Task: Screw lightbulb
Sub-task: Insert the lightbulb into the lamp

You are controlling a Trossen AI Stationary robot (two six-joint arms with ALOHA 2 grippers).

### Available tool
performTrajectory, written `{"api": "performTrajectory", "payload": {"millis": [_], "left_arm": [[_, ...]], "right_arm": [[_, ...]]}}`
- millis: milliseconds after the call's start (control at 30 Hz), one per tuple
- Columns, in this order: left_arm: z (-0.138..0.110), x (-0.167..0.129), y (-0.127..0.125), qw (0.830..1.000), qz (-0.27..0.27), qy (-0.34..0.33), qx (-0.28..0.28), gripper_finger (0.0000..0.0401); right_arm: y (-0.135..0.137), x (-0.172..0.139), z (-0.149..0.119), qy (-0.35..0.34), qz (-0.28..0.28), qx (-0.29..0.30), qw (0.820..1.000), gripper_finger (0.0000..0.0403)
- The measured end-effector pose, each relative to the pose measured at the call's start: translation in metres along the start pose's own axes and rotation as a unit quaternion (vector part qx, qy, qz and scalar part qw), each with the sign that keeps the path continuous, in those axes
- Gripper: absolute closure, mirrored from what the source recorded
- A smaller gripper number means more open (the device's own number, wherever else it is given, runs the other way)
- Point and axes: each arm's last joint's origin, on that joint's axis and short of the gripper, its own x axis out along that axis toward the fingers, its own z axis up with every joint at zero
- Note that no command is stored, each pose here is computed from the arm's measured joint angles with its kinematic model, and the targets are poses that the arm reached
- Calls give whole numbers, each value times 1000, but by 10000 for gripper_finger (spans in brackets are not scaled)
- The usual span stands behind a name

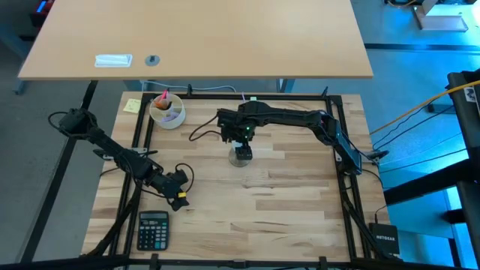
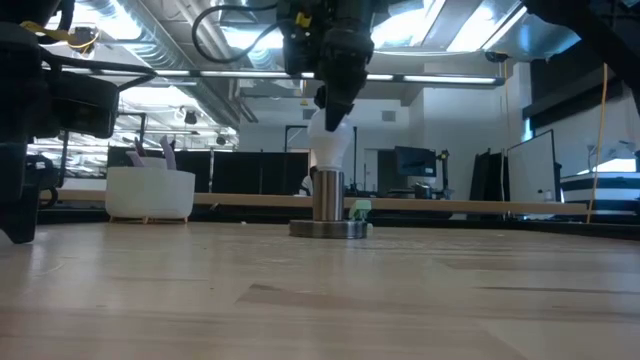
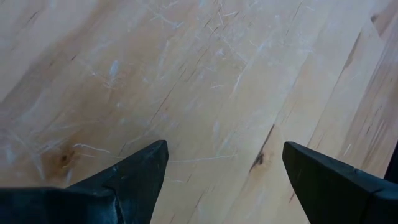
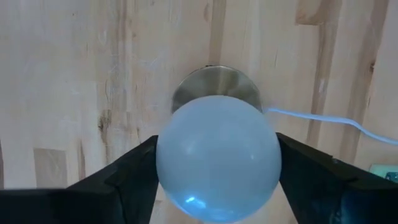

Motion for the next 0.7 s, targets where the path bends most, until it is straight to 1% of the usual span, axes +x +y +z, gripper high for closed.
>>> {"api": "performTrajectory", "payload": {"millis": [133, 233, 333, 600, 700], "left_arm": [[0, 0, 0, 1000, 1, 0, 5, 91], [0, 0, 1, 1000, 3, 1, 7, 91], [-1, 0, 2, 1000, 8, 3, 8, 91], [-1, 0, 2, 1000, 9, 3, 9, 91], [-1, 0, 2, 1000, 9, 3, 9, 91]], "right_arm": [[5, 1, 3, -3, -24, -8, 1000, 112], [9, 2, 4, -2, -31, -13, 999, 111], [11, 4, 5, 0, -32, -11, 999, 115], [9, 12, 7, 2, -22, 24, 999, 114], [8, 13, 7, 2, -22, 25, 999, 114]]}}
